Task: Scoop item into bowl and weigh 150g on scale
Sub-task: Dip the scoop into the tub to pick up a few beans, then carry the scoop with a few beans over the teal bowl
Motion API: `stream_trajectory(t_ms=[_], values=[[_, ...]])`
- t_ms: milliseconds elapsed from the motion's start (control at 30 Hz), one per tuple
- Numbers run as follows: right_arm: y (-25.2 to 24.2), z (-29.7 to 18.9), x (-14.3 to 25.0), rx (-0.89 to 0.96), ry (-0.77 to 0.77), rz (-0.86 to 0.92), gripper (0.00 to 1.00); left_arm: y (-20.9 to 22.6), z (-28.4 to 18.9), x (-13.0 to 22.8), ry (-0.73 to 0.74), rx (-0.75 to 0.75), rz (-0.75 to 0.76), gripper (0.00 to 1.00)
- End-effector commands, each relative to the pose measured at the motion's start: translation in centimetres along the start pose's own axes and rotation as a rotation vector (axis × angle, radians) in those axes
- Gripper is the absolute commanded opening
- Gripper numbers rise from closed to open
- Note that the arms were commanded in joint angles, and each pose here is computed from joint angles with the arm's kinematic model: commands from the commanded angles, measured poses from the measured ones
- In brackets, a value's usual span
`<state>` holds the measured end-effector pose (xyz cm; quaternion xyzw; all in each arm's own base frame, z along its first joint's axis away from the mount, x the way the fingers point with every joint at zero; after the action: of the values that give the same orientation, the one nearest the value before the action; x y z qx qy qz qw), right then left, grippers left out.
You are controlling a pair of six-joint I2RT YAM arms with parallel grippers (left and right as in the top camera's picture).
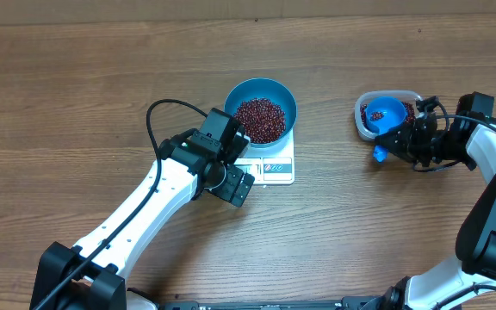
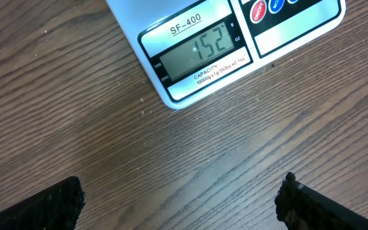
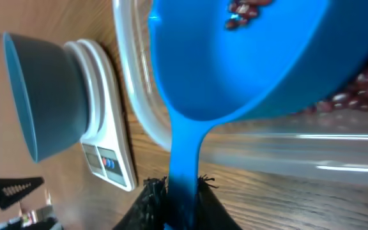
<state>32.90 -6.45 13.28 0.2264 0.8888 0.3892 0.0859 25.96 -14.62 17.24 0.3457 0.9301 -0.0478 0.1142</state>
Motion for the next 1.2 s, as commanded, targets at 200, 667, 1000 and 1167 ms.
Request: stream_trajectory(t_ms=[200, 667, 1000, 1167], values=[[5.1, -5.3, -1.9, 0.080, -0.104, -0.095, 0.04, 0.2, -0.6, 0.0, -0.017, -0.015, 0.016, 1.00], [12.1, -7.9, 0.8, 0.844, -0.293, -0.239, 0.04, 0.2, -0.6, 0.0, -0.017, -0.016, 0.016, 1.00], [15.2, -4.3, 4.8, 1.323, -0.451, -0.443, 0.04, 0.2, -0.6, 0.0, -0.017, -0.016, 0.016, 1.00], [14.4, -2.8, 5.0, 1.419, -0.466, -0.497, 0.04, 0.2, -0.6, 0.0, -0.017, -0.016, 0.016, 1.00]])
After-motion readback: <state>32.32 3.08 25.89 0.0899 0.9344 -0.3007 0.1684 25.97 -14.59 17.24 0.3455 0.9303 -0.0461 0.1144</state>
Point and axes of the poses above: each gripper's point midway between its finger pads, its own z axis out along the fingers, its own y axis along the line the jaws close on, x = y × z, the point moved 9 cm from there along -z, back along the fingers, and after that the axes turned 13 degrees about z, right-handed, at the moved point
